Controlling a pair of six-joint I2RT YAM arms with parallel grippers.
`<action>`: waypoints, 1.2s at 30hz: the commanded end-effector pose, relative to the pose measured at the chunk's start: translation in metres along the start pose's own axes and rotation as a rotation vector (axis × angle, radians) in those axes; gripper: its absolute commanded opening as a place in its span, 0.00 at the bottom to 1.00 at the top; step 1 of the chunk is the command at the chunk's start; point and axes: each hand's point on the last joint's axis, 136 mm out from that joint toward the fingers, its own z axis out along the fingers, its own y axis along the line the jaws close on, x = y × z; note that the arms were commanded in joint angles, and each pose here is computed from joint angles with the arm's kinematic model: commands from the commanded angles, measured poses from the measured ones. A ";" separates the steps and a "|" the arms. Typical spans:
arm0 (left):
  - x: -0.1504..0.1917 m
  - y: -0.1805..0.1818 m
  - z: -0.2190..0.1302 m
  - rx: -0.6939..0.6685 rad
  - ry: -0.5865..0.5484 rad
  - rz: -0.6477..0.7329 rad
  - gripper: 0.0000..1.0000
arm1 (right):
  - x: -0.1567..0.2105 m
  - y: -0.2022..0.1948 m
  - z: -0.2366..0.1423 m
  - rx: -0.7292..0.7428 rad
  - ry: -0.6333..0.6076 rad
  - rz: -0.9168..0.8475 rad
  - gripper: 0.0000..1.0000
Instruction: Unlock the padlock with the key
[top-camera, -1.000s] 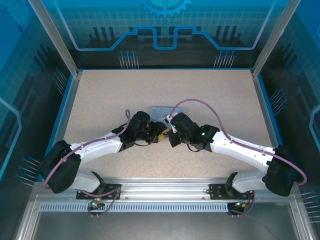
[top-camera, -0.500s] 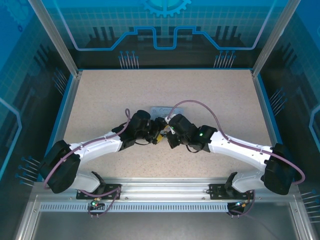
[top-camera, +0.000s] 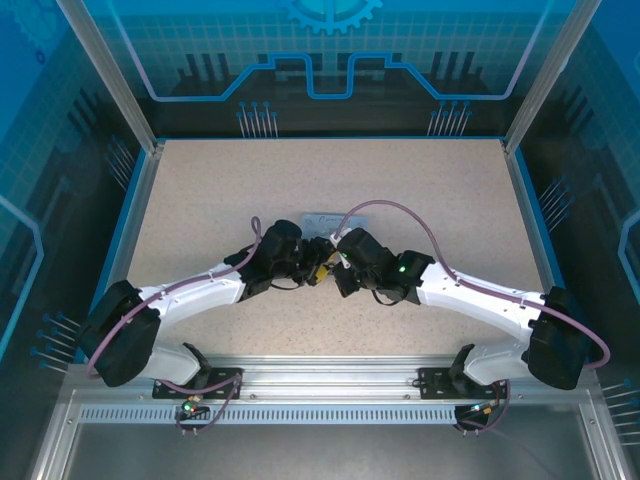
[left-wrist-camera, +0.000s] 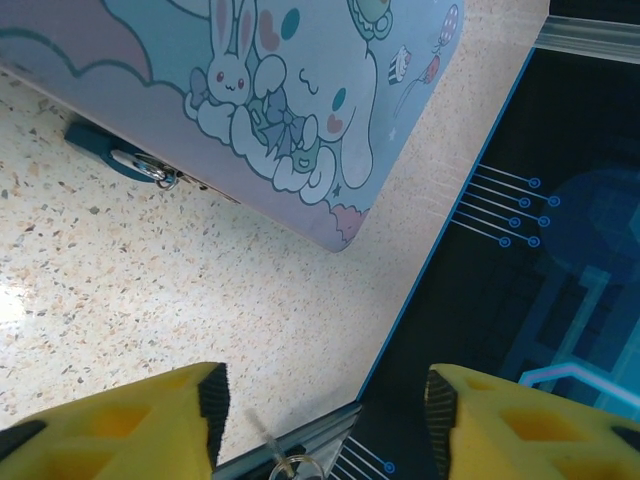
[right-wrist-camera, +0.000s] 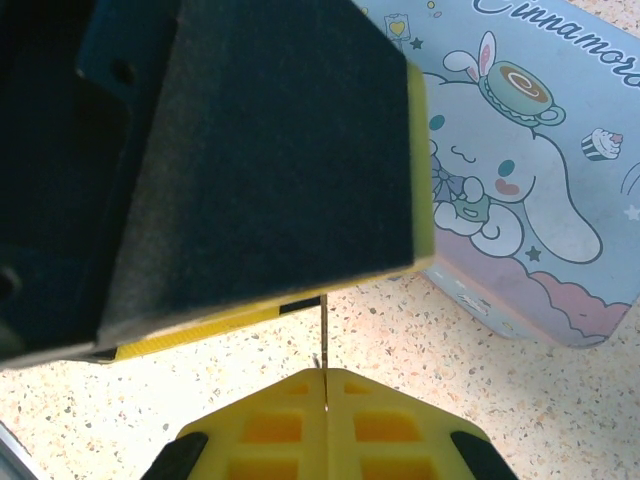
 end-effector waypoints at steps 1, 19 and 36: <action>0.007 -0.017 0.002 0.037 0.016 0.027 0.50 | -0.003 0.007 -0.001 -0.021 0.000 -0.016 0.00; 0.012 -0.012 0.006 0.015 0.030 0.045 0.26 | -0.007 0.007 0.002 -0.014 0.002 -0.019 0.00; -0.006 -0.053 -0.014 0.181 -0.087 0.375 0.00 | -0.034 -0.044 -0.054 -0.111 -0.128 0.365 1.00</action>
